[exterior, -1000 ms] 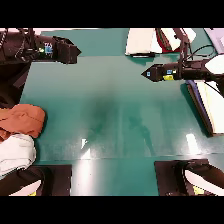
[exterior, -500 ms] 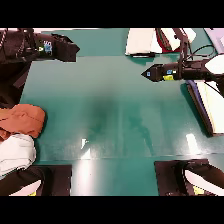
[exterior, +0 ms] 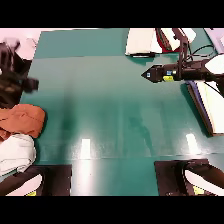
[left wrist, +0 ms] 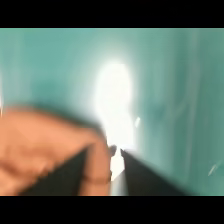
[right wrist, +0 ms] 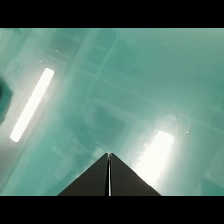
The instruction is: Fold the shirts.
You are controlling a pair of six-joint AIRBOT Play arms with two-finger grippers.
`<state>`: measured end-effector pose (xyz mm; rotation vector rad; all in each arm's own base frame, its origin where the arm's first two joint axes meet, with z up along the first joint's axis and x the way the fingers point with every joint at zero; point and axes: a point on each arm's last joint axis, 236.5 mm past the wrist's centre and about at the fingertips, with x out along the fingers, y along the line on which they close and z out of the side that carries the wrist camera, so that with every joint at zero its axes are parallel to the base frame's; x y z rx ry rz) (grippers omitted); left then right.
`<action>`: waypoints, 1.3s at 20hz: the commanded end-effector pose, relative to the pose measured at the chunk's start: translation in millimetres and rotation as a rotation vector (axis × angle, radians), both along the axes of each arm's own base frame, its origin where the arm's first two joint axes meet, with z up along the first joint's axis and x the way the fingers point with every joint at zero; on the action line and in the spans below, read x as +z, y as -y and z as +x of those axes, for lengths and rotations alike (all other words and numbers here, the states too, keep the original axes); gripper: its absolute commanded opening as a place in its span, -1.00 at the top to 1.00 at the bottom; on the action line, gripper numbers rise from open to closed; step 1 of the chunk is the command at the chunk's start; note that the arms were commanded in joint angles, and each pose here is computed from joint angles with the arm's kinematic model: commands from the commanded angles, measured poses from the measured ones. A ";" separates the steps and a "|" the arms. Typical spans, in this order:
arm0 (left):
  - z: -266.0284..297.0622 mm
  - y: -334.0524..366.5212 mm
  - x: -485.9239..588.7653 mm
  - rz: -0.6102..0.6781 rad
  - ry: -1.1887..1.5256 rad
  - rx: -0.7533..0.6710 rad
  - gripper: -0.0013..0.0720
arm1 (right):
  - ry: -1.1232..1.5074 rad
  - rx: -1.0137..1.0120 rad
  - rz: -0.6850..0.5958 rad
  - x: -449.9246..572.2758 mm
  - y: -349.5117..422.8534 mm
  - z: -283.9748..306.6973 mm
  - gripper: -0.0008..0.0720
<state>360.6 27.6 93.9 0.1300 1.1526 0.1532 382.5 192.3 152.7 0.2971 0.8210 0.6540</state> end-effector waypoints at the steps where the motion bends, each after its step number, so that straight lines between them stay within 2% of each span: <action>1: -58.3 -41.0 -86.3 0.032 -0.241 0.103 -1.00 | -0.002 0.001 0.000 -0.2 -0.4 -0.2 0.92; 4: -83.7 -49.0 -131.2 0.029 -0.305 0.136 -1.00 | -0.002 0.001 0.000 -0.3 -0.4 -0.2 0.92; 7: -84.9 -51.4 -140.3 0.031 -0.292 0.157 -1.00 | -0.001 0.001 0.000 -0.2 -0.4 -0.2 0.92; 8: -83.2 -51.6 -138.6 0.031 -0.286 0.158 -0.94 | -0.001 0.001 0.000 -0.2 -0.4 -0.2 0.92; 10: -76.3 -52.6 -125.7 0.033 -0.256 0.159 0.89 | -0.001 0.001 0.008 1.2 -1.5 -0.3 0.92; 13: -45.7 -53.1 -58.0 0.034 -0.057 0.146 0.90 | 0.049 -0.017 0.045 21.8 -2.6 0.2 0.93; 17: -16.2 -10.6 118.1 0.025 0.393 -0.012 0.90 | 0.259 -0.038 0.070 105.6 3.0 -2.3 0.93; 22: -36.0 121.9 255.4 -0.147 0.717 -0.391 0.90 | 0.505 -0.075 0.015 196.4 19.8 -3.7 0.93; 26: -41.9 221.8 263.3 -0.255 0.769 -0.641 0.90 | 0.630 -0.117 -0.070 235.3 38.0 -5.3 0.93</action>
